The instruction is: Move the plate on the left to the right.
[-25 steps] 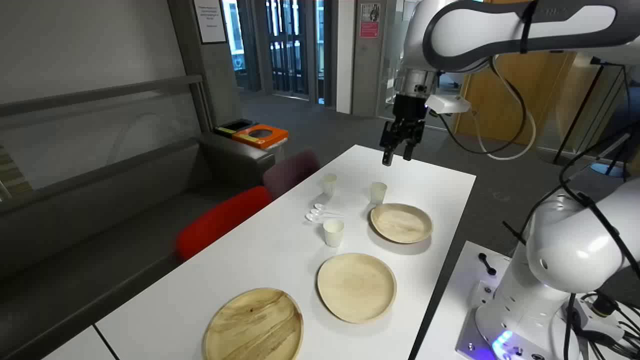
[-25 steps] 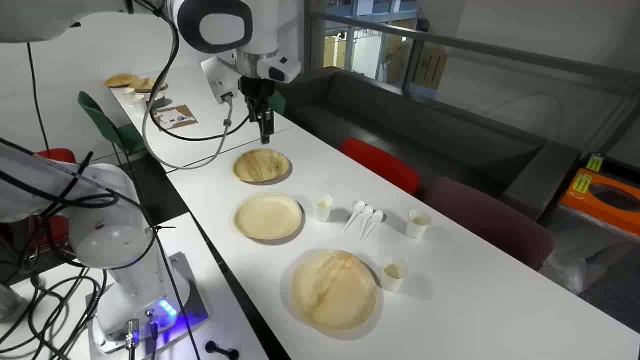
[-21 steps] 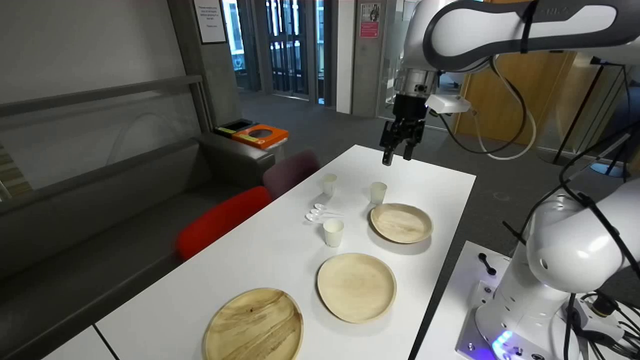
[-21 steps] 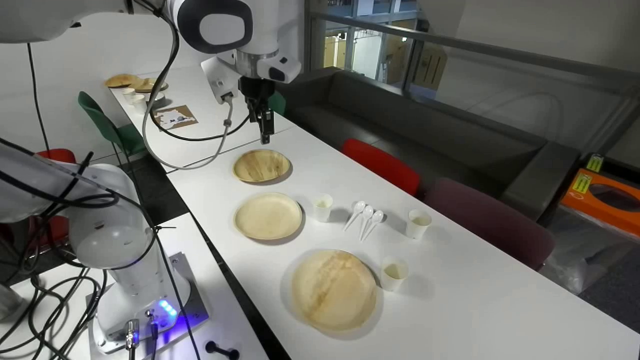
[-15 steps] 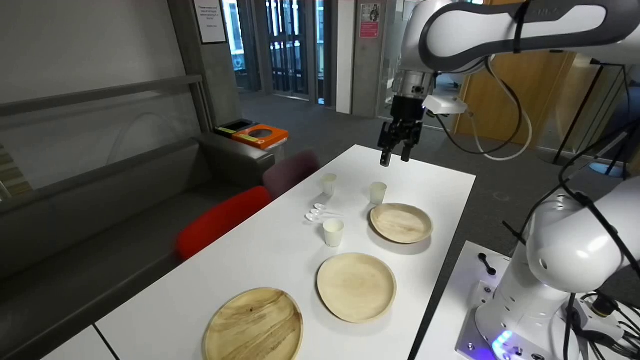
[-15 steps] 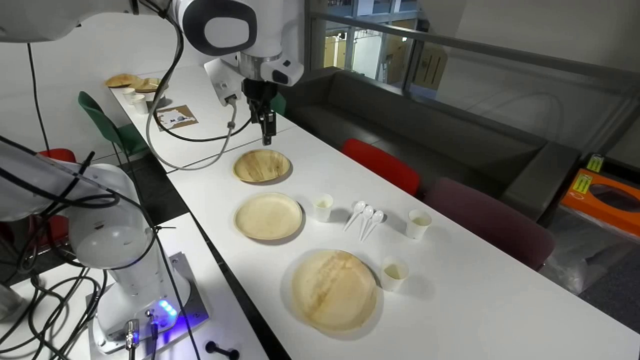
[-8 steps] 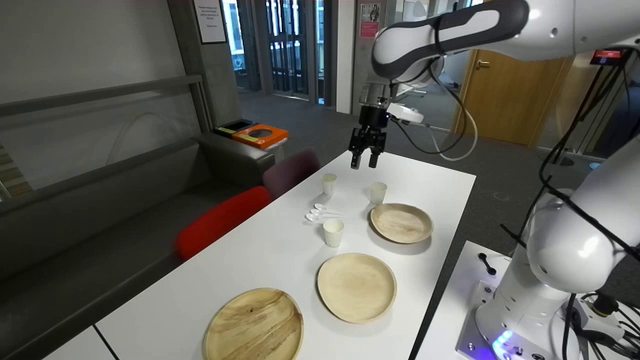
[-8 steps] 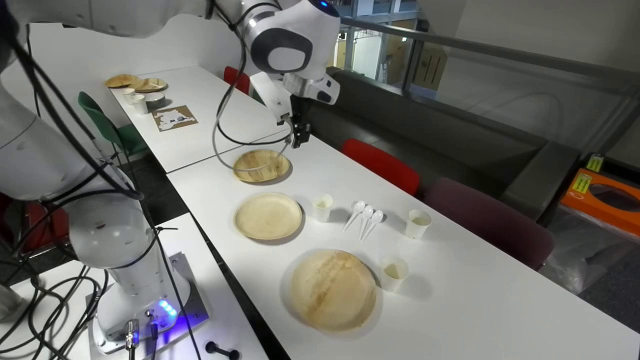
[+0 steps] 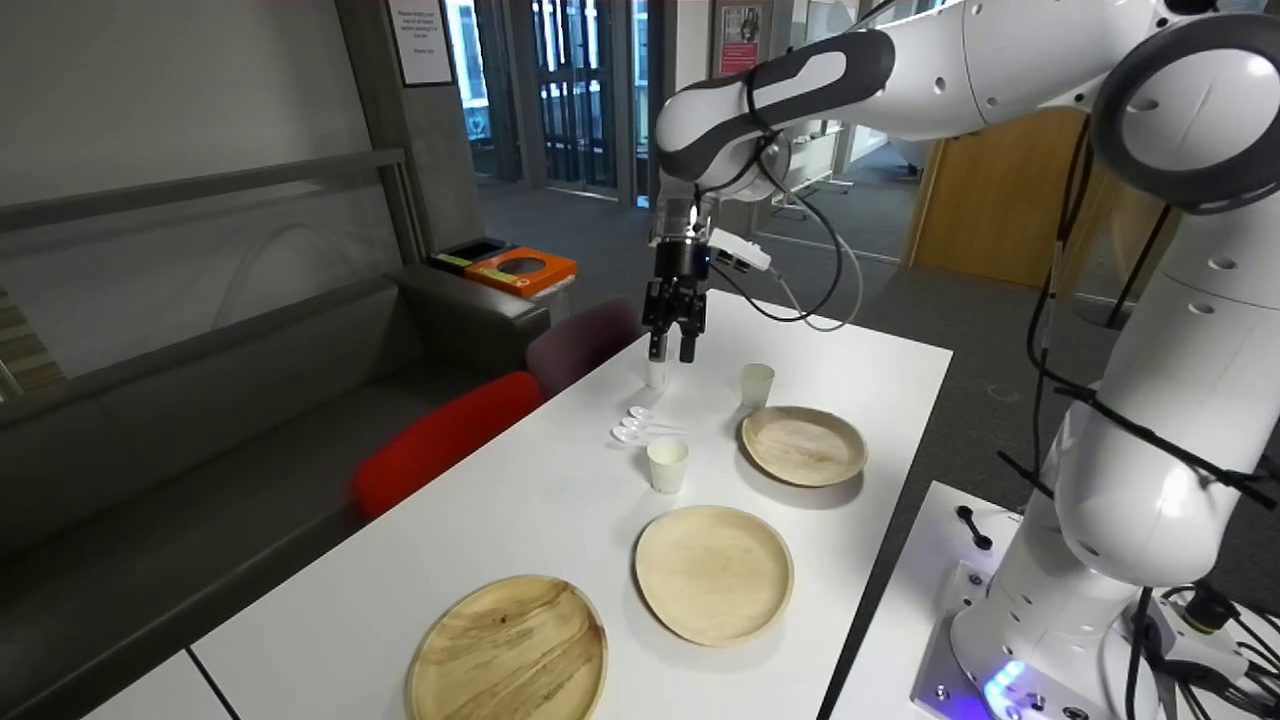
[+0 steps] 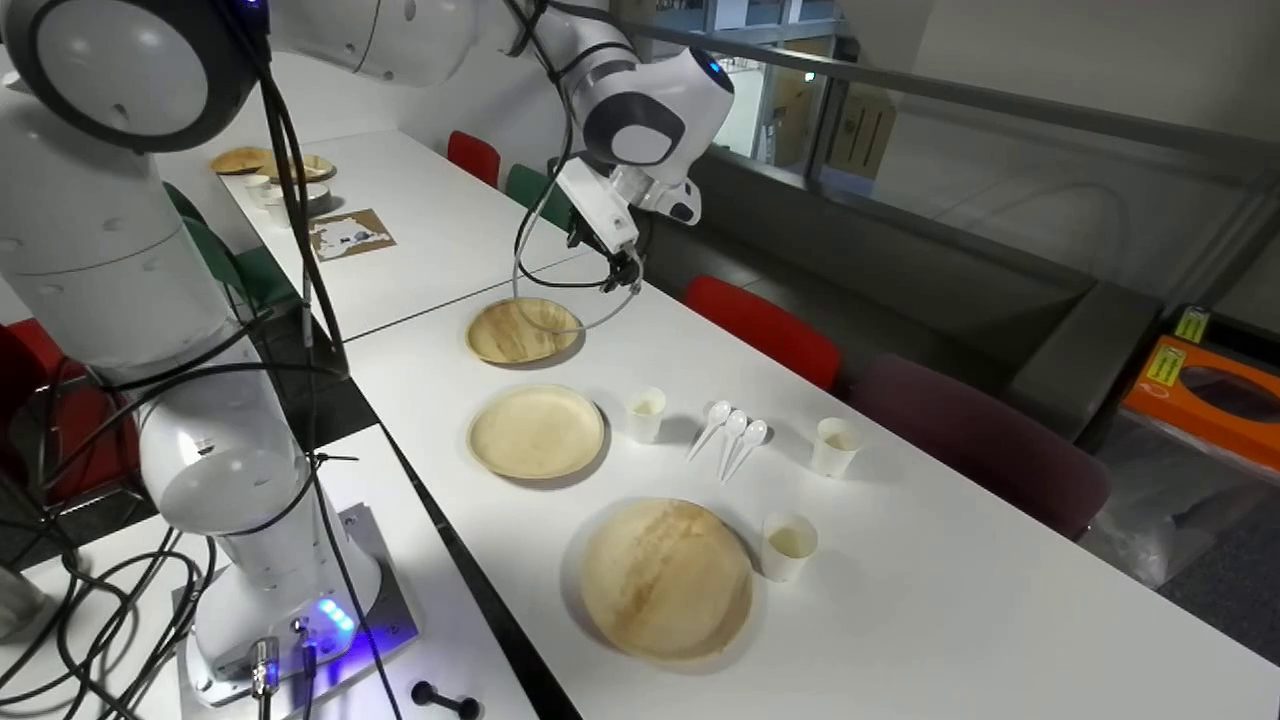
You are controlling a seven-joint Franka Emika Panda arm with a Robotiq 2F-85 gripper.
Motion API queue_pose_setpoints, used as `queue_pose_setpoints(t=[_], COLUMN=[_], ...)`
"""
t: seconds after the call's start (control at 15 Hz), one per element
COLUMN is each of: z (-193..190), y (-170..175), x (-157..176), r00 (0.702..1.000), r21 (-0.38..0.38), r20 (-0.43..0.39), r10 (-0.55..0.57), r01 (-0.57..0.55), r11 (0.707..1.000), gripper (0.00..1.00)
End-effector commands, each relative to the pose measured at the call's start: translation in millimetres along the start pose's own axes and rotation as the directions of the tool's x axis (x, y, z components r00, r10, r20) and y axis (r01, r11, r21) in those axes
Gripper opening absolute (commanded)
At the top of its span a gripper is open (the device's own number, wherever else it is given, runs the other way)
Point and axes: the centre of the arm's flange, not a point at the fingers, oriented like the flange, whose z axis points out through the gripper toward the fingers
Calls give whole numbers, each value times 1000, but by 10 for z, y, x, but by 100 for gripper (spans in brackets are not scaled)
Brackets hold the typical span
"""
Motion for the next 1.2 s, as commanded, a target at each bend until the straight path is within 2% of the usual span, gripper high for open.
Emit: queue_pose_setpoints(t=[0.0,0.27,0.33,0.47,0.73,1.13], z=[-4,-33,-56,51,704,2165], y=[-5,-14,-65,-121,-142,-173], x=[11,11,-73,-22,455,1138], r00=[1000,1000,999,996,996,983], r21=[0,-1,-39,-87,-113,-94], r20=[0,-5,-27,-4,33,130], r10=[-1,-3,-46,-90,-86,-128], r01=[1,3,45,89,89,141], r11=[1000,1000,998,992,990,986], gripper=[100,100,100,100,100,100])
